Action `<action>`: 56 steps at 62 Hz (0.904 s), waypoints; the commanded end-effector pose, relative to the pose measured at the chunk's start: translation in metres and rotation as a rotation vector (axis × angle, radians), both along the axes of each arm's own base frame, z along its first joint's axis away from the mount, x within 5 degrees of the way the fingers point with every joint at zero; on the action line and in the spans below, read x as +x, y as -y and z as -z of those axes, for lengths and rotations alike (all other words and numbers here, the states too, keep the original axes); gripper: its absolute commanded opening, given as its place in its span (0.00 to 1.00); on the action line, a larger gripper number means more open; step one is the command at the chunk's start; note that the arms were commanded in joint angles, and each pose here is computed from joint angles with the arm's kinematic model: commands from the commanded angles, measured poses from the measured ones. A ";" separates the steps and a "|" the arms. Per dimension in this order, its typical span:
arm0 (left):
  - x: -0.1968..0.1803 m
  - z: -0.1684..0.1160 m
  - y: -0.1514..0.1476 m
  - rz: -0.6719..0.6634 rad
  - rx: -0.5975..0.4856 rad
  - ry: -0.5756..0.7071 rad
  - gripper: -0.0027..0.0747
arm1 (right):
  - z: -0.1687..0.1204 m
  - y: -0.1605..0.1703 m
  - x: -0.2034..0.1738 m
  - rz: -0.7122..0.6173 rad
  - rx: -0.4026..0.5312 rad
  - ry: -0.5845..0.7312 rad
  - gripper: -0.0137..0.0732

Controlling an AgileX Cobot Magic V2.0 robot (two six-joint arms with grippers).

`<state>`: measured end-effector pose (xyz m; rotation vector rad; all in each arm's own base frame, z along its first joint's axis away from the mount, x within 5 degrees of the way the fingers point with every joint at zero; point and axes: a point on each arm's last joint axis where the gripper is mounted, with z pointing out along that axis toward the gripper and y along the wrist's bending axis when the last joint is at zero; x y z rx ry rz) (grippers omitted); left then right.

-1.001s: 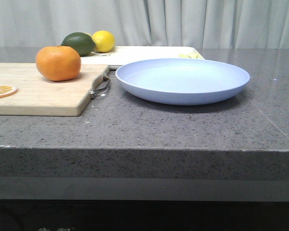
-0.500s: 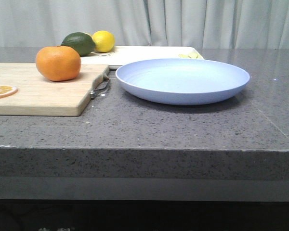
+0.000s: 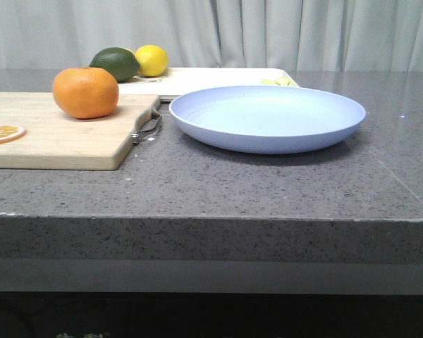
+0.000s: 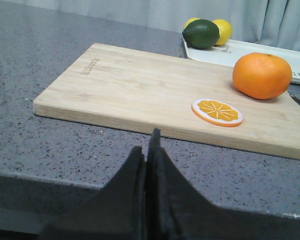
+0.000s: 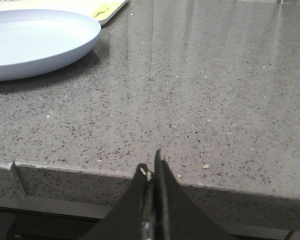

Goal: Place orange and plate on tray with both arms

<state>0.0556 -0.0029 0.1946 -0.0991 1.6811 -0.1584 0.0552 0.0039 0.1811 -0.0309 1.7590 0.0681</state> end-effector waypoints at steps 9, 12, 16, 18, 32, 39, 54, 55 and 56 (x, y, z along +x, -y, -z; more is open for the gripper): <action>-0.001 -0.008 -0.001 -0.007 -0.009 0.110 0.01 | -0.012 0.001 0.000 0.008 -0.002 0.128 0.08; -0.001 -0.009 -0.001 -0.007 -0.009 0.119 0.01 | -0.012 0.001 0.000 0.008 -0.002 0.135 0.08; -0.001 -0.010 -0.001 -0.008 -0.009 0.126 0.01 | -0.013 0.001 0.000 0.008 -0.002 0.143 0.08; -0.001 -0.010 -0.001 -0.008 -0.009 0.126 0.01 | -0.013 0.001 0.000 0.008 -0.002 0.143 0.08; -0.001 -0.015 -0.001 -0.010 -0.011 0.179 0.01 | -0.021 0.001 0.000 0.012 0.003 0.225 0.08; -0.002 -0.024 -0.001 -0.014 -0.015 0.280 0.01 | -0.032 0.001 -0.002 0.013 0.006 0.277 0.08; -0.013 -0.073 -0.001 -0.016 0.049 0.441 0.01 | -0.089 0.002 -0.016 0.010 0.011 0.374 0.08; -0.014 -0.078 -0.001 -0.017 0.059 0.432 0.01 | -0.093 0.002 -0.017 0.010 0.011 0.373 0.08; -0.014 -0.082 -0.001 -0.017 0.066 0.424 0.01 | -0.099 0.002 -0.018 0.009 0.011 0.371 0.09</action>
